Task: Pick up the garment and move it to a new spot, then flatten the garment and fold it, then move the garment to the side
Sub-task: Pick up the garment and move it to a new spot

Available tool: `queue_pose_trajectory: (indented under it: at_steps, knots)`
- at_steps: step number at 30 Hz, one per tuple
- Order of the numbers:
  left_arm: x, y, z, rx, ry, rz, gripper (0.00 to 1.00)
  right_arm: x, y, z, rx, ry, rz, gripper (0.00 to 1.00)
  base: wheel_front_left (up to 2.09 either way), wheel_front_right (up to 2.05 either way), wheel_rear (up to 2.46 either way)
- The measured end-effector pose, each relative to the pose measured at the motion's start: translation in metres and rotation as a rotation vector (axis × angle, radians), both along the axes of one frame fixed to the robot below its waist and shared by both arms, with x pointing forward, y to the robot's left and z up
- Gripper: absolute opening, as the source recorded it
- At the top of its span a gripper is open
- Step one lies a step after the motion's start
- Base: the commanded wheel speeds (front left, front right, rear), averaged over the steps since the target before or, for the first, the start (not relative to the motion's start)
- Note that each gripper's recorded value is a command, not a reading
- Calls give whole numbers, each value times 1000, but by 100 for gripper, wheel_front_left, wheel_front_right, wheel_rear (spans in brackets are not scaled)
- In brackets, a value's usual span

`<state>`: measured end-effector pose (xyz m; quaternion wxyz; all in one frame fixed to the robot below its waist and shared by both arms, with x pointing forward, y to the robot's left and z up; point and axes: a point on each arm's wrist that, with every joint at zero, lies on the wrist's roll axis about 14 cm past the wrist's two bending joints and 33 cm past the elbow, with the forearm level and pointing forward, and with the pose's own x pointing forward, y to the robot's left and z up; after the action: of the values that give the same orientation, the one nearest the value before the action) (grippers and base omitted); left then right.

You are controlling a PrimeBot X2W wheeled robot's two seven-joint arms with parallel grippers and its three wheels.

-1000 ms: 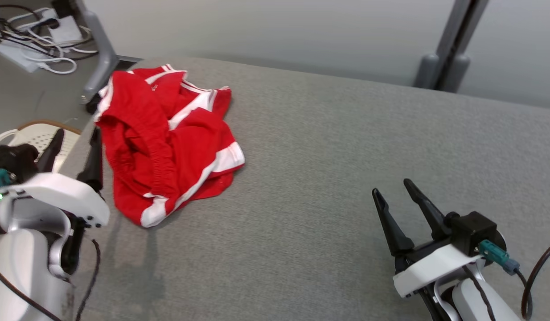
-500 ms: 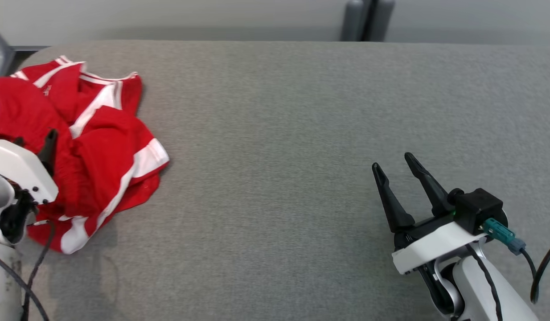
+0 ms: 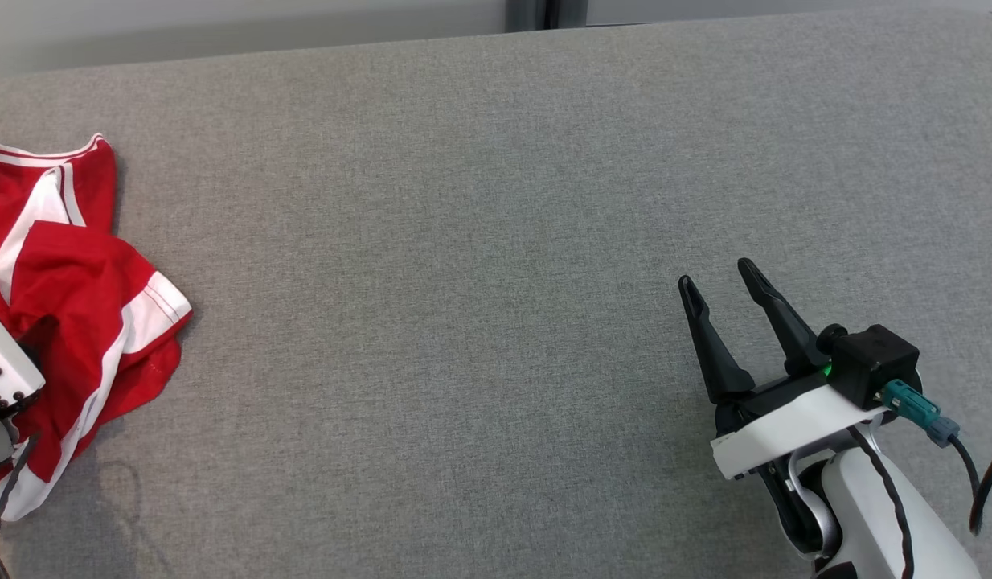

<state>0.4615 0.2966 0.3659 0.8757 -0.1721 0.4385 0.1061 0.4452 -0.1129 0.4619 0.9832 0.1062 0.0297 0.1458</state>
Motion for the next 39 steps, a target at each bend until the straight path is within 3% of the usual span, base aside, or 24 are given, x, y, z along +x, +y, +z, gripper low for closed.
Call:
queue_pose_trajectory:
  at_steps: [6, 7, 9, 11, 13, 14, 29, 39]
  knots:
    - [-2, 0, -4, -2, 19, 6, 100, -1, -4, 0, -2, 2, -10, 100, 0, 0, 0]
    - [-3, 0, -4, -3, 16, 7, 94, -1, -4, 0, -2, 1, -11, 100, 0, 0, 0]
    - [-2, 1, -1, 1, 6, 9, 57, -1, -4, 1, -2, -1, -11, 100, 0, 0, 0]
    - [-3, 1, 2, 5, -7, 8, 34, -1, -3, 2, -2, -5, -9, 100, 0, 0, 0]
    - [-2, 3, 8, 12, -30, 8, 3, -1, -1, 4, -2, -10, -3, 100, 0, 0, 0]
    - [-2, 3, 10, 14, -37, 7, 0, -1, 1, 5, -2, -13, 1, 100, 0, 0, 0]
    - [8, 1, 86, 127, -246, -111, 0, -9, 23, 21, 11, -48, 53, 100, 0, 0, 0]
    - [19, -66, 189, 151, -513, -333, 0, -25, 28, 42, 19, -94, 58, 100, 0, 0, 0]
